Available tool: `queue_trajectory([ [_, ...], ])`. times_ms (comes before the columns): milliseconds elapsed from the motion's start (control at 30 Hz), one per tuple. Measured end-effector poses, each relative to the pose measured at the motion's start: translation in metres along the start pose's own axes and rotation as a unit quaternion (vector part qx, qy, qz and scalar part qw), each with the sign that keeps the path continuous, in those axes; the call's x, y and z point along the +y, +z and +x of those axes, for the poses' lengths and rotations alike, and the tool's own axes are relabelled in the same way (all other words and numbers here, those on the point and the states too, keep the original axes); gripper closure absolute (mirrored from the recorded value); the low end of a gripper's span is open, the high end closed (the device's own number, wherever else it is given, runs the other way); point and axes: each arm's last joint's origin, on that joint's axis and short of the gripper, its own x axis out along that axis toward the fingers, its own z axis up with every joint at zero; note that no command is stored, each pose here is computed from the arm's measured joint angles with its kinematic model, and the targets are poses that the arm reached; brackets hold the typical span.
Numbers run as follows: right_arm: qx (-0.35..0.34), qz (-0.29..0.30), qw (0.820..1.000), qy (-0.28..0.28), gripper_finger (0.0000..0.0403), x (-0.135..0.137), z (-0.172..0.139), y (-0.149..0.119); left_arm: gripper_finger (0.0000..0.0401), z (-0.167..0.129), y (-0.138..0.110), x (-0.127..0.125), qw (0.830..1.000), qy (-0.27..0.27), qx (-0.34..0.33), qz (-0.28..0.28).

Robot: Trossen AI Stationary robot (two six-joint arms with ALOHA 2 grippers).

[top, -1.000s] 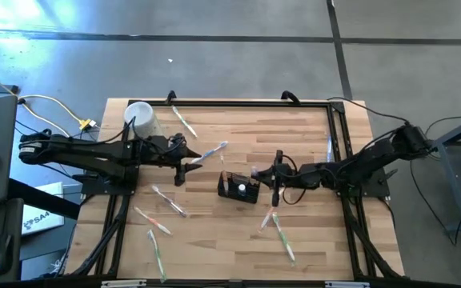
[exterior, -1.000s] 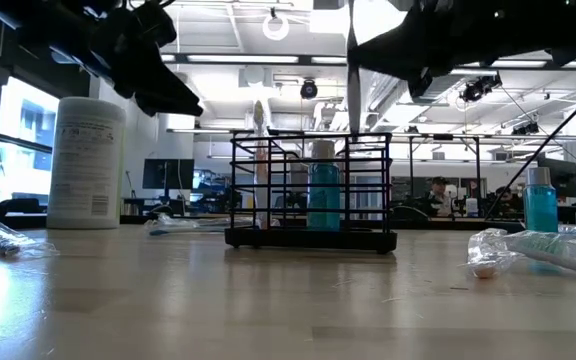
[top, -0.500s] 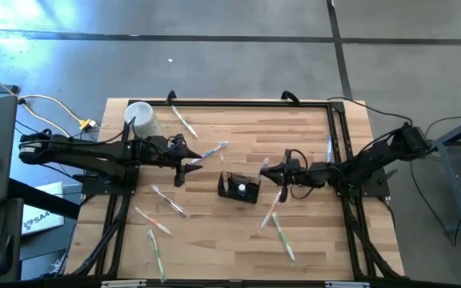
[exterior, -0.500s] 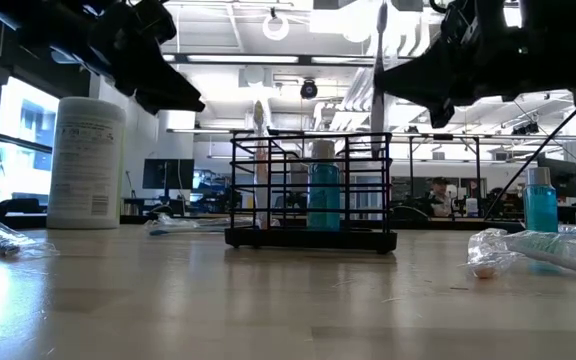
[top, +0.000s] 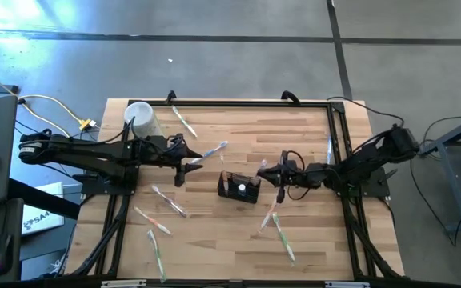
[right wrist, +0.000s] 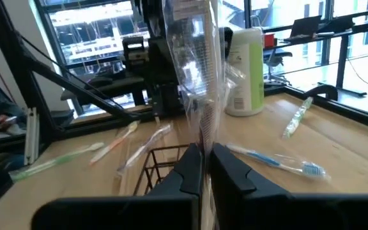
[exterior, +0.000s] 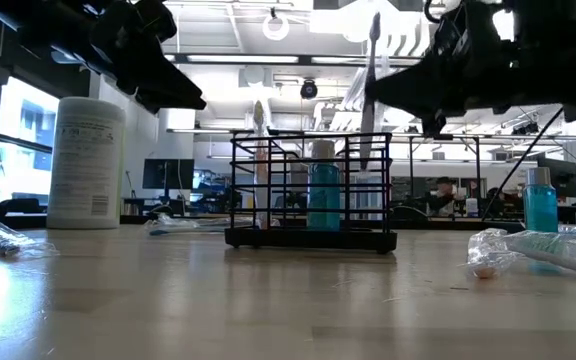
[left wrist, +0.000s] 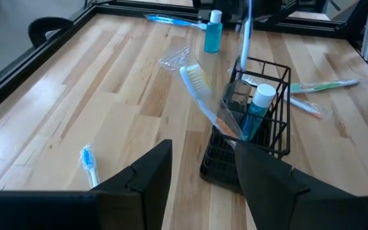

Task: Pick & Place toothbrushing station
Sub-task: Put the right purple toothbrush into the mesh organizer

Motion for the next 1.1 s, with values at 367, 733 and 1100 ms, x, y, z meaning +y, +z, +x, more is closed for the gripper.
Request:
queue_trajectory([
  [367,0.035,-0.021,0.999,0.001,0.0397,0.004,0.02,-0.02,0.023,0.0,0.0,0.0,1.0,0.0,0.0,0.0],
  [733,0.06,-0.016,0.998,-0.013,0.0397,0.001,0.022,-0.025,0.023,0.0,0.0,0.0,1.0,0.001,0.002,0.0],
  [1100,0.067,-0.016,0.996,-0.06,0.0395,-0.003,0.021,-0.027,0.023,0.0,-0.001,0.0,1.0,0.001,0.004,0.0],
])
